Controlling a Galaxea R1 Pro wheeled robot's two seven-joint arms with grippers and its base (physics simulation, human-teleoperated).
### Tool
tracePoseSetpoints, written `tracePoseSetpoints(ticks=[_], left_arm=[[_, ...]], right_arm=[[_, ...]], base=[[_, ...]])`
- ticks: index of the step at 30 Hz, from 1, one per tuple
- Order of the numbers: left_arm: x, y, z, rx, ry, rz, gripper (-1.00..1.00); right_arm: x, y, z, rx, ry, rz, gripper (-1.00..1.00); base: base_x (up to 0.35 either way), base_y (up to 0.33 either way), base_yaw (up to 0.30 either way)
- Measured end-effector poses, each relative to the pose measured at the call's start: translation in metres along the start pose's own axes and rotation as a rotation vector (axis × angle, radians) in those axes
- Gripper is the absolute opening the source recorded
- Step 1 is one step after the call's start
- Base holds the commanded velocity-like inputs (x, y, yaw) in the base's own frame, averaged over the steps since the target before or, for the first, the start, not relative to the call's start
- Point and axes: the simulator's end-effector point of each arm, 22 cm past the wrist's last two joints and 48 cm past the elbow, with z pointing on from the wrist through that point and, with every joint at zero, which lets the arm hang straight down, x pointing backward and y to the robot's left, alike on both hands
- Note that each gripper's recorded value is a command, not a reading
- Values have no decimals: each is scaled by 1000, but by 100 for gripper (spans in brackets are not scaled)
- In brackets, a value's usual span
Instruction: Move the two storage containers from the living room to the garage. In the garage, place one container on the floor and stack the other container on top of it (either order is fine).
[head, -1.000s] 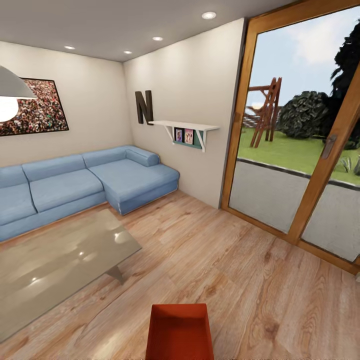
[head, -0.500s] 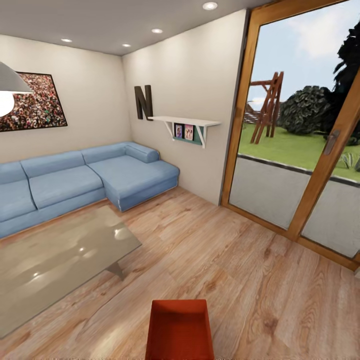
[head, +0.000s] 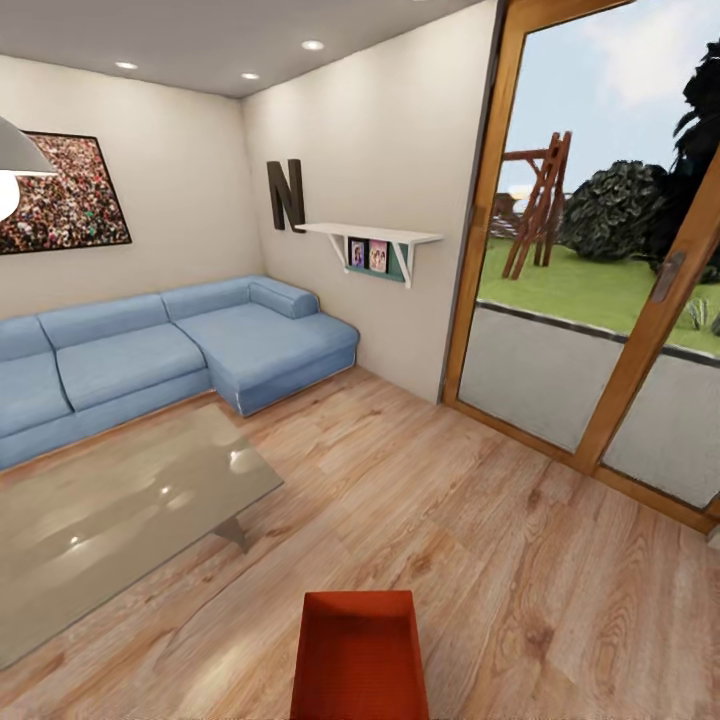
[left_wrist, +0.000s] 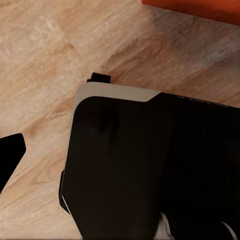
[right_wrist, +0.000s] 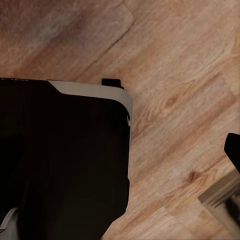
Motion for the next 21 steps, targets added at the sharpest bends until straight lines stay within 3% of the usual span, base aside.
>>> tracePoseSetpoints(ticks=[21], left_arm=[[20, 2, 2, -3, 45, 1, 100]], right_arm=[[13, 2, 2, -8, 29, -38, 100]], base=[[0, 0, 0]])
